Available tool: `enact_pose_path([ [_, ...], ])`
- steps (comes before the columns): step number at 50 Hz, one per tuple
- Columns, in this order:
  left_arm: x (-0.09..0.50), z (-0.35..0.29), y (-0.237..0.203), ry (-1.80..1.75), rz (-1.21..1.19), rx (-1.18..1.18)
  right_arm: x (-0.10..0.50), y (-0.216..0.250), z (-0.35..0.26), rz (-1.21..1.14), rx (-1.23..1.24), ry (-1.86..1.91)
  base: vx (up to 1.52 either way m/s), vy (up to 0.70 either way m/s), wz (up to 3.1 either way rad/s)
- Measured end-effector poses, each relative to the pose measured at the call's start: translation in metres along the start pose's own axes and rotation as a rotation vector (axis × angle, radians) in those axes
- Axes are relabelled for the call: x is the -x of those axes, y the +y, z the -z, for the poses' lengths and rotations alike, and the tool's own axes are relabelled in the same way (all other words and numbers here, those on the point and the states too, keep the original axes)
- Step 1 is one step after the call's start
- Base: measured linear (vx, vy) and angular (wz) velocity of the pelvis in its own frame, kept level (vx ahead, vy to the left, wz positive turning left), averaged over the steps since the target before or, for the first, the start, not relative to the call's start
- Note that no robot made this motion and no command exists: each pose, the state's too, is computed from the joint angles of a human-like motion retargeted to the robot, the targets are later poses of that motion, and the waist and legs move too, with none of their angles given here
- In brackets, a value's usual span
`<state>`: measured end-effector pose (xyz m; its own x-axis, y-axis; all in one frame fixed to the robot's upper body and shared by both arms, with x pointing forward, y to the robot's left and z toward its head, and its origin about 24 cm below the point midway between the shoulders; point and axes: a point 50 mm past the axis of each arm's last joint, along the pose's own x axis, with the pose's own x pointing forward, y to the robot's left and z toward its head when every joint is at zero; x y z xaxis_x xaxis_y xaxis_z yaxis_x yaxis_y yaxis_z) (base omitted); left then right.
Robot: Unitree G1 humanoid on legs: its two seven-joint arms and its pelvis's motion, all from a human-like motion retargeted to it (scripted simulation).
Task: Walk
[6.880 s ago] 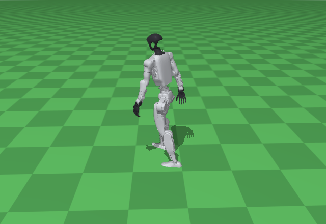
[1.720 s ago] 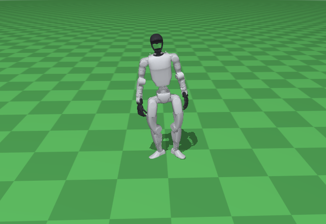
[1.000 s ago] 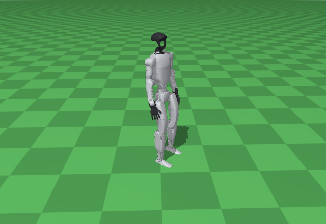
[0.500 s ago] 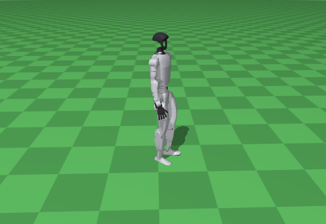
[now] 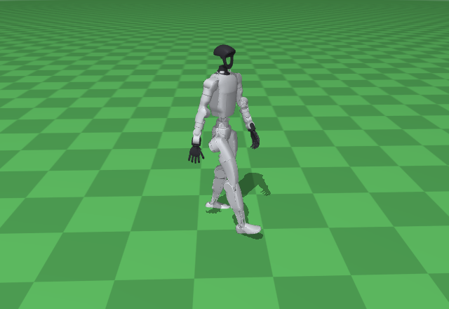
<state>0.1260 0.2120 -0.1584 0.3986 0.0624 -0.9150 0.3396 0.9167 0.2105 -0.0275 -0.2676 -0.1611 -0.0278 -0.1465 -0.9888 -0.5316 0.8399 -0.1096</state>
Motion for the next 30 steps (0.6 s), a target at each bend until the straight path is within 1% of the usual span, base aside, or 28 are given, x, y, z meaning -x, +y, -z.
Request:
enact_pose_path([
  [6, -0.002, -0.019, -0.007, -0.079, 0.041, 0.049, -0.001, 0.000, -0.006, 0.003, 0.011, -0.013, 0.76, 0.06, 0.29],
  [11, 0.000, -0.003, -0.020, -0.059, 0.051, 0.093, -0.003, -0.002, -0.047, 0.022, 0.041, -0.116, 0.63, 0.18, 0.61],
  [13, 0.002, 0.010, -0.021, -0.017, 0.043, 0.100, -0.002, -0.001, -0.072, 0.029, 0.066, -0.189, 0.54, 0.10, 0.16],
  [19, 0.016, 0.069, -0.034, 0.159, 0.040, 0.132, 0.008, 0.009, -0.152, 0.051, 0.203, -0.418, 0.76, -0.28, -0.06],
  [22, 0.029, 0.103, -0.044, 0.266, 0.046, 0.159, 0.018, 0.013, -0.184, 0.073, 0.237, -0.534, 0.69, -0.14, -1.11],
  [25, 0.042, 0.131, -0.050, 0.356, 0.047, 0.181, 0.028, 0.012, -0.210, 0.100, 0.229, -0.641, 0.75, 0.01, -0.36],
  [30, 0.063, 0.165, -0.057, 0.458, 0.046, 0.240, 0.040, 0.001, -0.231, 0.138, 0.203, -0.733, 0.78, 0.12, 0.38],
])
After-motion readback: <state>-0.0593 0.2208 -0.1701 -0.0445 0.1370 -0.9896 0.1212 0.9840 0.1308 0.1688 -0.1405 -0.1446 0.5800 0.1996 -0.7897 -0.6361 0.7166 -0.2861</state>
